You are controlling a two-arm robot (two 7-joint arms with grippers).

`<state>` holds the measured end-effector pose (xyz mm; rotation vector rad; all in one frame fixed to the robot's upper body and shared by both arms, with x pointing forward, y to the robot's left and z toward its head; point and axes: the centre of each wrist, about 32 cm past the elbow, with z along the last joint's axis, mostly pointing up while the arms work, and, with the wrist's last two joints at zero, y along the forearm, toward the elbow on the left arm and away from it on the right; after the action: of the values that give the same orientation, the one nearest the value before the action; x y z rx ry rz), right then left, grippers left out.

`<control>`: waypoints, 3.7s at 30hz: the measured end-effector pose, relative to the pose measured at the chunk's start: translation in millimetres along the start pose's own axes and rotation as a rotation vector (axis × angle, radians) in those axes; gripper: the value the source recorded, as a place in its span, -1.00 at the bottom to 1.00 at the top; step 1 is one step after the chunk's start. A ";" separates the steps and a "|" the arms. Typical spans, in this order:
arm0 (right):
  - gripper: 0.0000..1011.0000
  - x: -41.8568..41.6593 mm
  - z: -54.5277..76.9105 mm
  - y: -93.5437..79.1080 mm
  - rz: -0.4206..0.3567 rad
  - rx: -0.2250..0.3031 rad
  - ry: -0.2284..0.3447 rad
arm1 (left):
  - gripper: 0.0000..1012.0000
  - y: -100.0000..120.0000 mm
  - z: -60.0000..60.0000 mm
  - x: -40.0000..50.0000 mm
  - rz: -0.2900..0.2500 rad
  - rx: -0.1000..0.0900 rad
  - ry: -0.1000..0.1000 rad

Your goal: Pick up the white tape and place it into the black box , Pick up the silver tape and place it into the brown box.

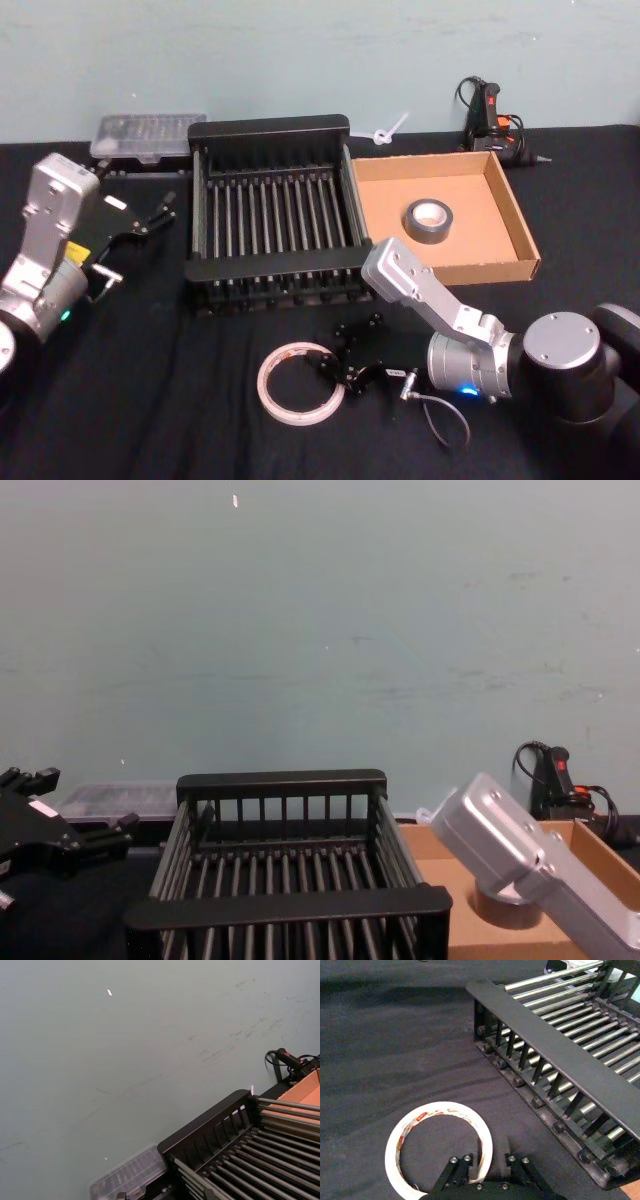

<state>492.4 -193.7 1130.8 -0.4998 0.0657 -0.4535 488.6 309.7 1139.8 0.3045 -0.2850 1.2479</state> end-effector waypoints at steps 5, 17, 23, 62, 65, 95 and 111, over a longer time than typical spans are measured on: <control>-0.74 0.0 0.0 0.0 0.000 0.000 0.000 | 0.98 0.0 0.0 0.0 0.000 0.000 0.000; -0.81 2.8 0.5 -3.9 0.009 0.014 0.008 | 0.98 0.0 0.0 0.0 0.000 0.000 0.000; -0.81 5.5 5.9 -13.4 0.017 0.043 -0.005 | 0.98 0.0 0.0 0.0 0.000 0.000 0.000; -0.81 53.3 62.3 -36.5 -0.229 0.192 0.023 | 0.98 0.0 0.0 0.0 0.000 0.000 0.000; -0.81 59.5 68.7 -28.1 -0.262 0.191 0.035 | 0.98 0.0 0.0 0.0 0.000 0.000 0.000; -0.81 93.4 92.3 53.9 -0.365 0.105 0.069 | 0.98 0.0 0.0 0.0 0.000 0.000 0.000; -0.73 93.0 91.4 55.8 -0.366 0.097 0.068 | 0.98 0.0 0.0 0.0 0.000 0.000 0.000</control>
<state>614.1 -149.7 1189.0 -0.4014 0.0173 -0.8285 488.6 309.7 1139.8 0.3045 -0.2851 1.2479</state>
